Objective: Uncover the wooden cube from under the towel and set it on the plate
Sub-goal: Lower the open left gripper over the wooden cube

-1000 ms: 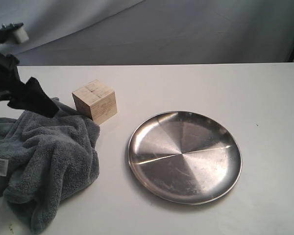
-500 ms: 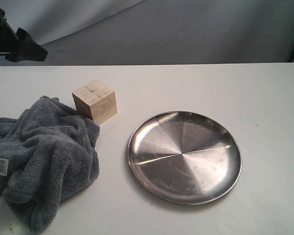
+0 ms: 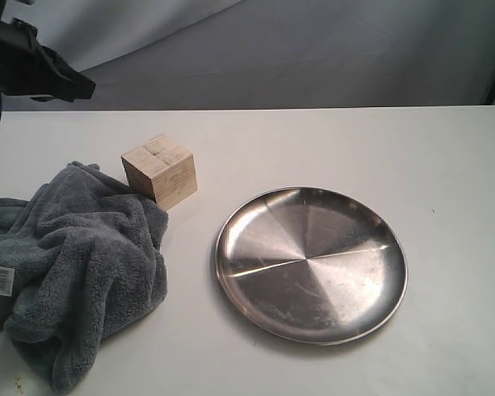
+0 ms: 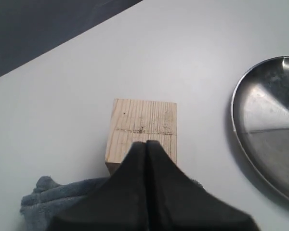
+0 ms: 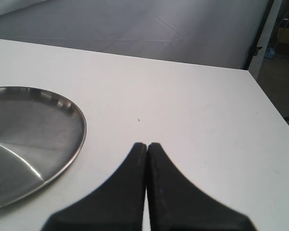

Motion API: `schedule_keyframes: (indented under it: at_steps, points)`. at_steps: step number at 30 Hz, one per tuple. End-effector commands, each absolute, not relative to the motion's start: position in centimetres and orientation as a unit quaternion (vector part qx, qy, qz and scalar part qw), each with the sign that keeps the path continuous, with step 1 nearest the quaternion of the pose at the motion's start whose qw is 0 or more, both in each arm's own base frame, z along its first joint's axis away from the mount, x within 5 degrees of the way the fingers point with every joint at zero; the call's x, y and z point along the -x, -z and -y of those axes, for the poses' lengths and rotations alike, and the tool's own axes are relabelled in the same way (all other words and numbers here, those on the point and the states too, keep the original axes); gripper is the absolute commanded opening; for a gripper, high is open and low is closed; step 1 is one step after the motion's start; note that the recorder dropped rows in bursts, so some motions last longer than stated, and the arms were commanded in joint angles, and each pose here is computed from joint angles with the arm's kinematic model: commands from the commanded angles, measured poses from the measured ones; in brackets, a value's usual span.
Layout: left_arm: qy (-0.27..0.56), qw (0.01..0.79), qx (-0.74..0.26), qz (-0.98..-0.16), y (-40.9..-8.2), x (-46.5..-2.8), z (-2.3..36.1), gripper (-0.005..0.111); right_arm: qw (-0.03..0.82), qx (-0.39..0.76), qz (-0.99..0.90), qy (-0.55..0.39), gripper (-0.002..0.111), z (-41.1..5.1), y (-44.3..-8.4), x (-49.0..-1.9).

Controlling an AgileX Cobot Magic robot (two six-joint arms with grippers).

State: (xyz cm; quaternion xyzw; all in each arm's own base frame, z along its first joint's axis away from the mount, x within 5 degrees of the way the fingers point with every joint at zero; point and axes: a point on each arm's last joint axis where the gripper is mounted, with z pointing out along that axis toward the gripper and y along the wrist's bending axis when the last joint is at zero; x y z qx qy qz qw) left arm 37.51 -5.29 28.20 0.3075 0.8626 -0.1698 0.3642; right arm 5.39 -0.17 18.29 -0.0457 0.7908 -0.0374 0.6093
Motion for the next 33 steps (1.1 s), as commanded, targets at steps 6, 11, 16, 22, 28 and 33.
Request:
schedule_keyframes:
  at_steps: [6, 11, 16, 22, 28, 33]
  points:
    - [0.118, 0.390, -0.424, -0.809, -25.3, -39.0, 10.7, 0.000, 0.611, 0.045, -0.789, 0.043, 0.000, 0.2, -18.3, -5.4]
    - [0.081, 0.404, -0.423, -0.807, -23.9, -40.0, 11.4, 0.018, 0.611, 0.045, -0.789, 0.043, 0.000, 0.2, -18.3, -5.4]
    - [0.077, 0.390, -0.420, -0.816, -21.9, -40.7, 11.4, 0.082, 0.611, 0.045, -0.789, 0.043, 0.000, 0.2, -18.3, -5.4]
    - [0.054, 0.387, -0.404, -0.827, -19.7, -41.8, 11.1, 0.098, 0.611, 0.045, -0.789, 0.043, 0.000, 0.2, -18.3, -5.4]
    - [0.019, 0.412, -0.383, -0.826, -19.9, -42.5, 10.7, 0.098, 0.611, 0.045, -0.789, 0.043, 0.000, 0.2, -18.3, -5.4]
    - [0.025, 0.408, -0.388, -0.826, -19.8, -42.3, 10.7, 0.098, 0.611, 0.045, -0.789, 0.043, 0.000, 0.2, -18.3, -5.4]
